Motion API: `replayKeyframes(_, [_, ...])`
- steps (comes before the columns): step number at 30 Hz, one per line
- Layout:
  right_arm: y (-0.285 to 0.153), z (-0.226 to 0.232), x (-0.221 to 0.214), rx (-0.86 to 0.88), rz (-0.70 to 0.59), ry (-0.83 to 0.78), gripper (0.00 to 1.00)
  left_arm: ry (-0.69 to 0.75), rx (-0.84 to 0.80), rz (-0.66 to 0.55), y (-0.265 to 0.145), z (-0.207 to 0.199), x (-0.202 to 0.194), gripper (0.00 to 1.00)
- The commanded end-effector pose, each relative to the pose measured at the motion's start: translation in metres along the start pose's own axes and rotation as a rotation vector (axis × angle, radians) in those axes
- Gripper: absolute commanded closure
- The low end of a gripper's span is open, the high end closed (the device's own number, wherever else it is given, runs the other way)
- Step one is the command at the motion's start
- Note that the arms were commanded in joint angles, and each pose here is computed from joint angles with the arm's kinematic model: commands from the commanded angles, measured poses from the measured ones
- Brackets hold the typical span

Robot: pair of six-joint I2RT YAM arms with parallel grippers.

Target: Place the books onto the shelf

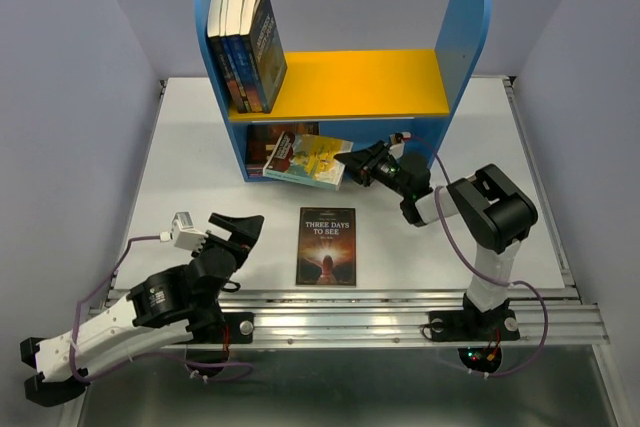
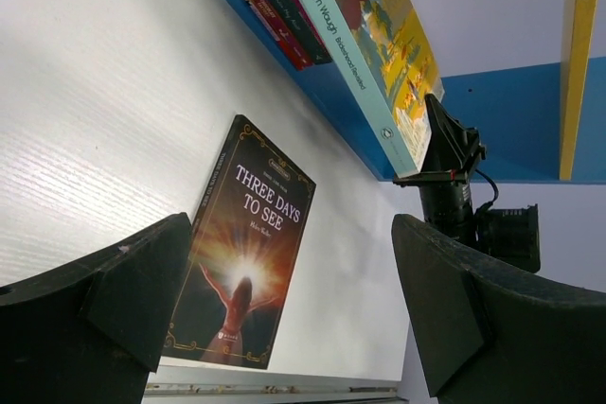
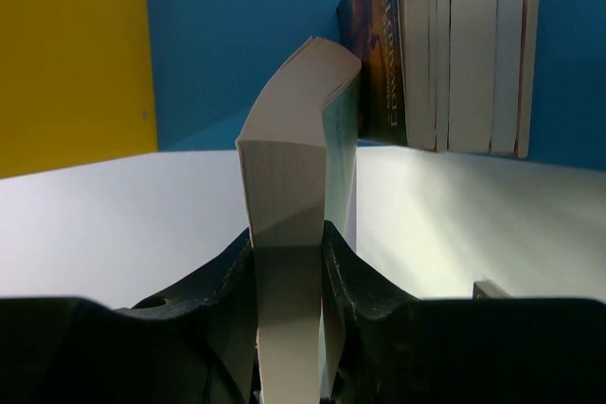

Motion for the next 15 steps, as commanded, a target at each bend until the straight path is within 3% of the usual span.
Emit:
replayKeyframes(1, [-0.012, 0.104, 0.006, 0.58, -0.036, -0.227, 0.99, -0.024, -0.024, -0.053, -0.004, -0.012, 0.013, 0.01])
replayKeyframes(15, [0.031, 0.077, 0.015, 0.522, 0.046, -0.234, 0.99, -0.039, -0.033, -0.068, -0.006, -0.009, 0.018, 0.01])
Point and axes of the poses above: each gripper's point midway between its finger pads, its own y axis out along the fingers, its own z axis along the line the jaws close on, x = y × z, the point moved 6 cm from there along -y, back along the fingers, and after that the axes turned 2 degrees about -y, right-handed, at the moved point
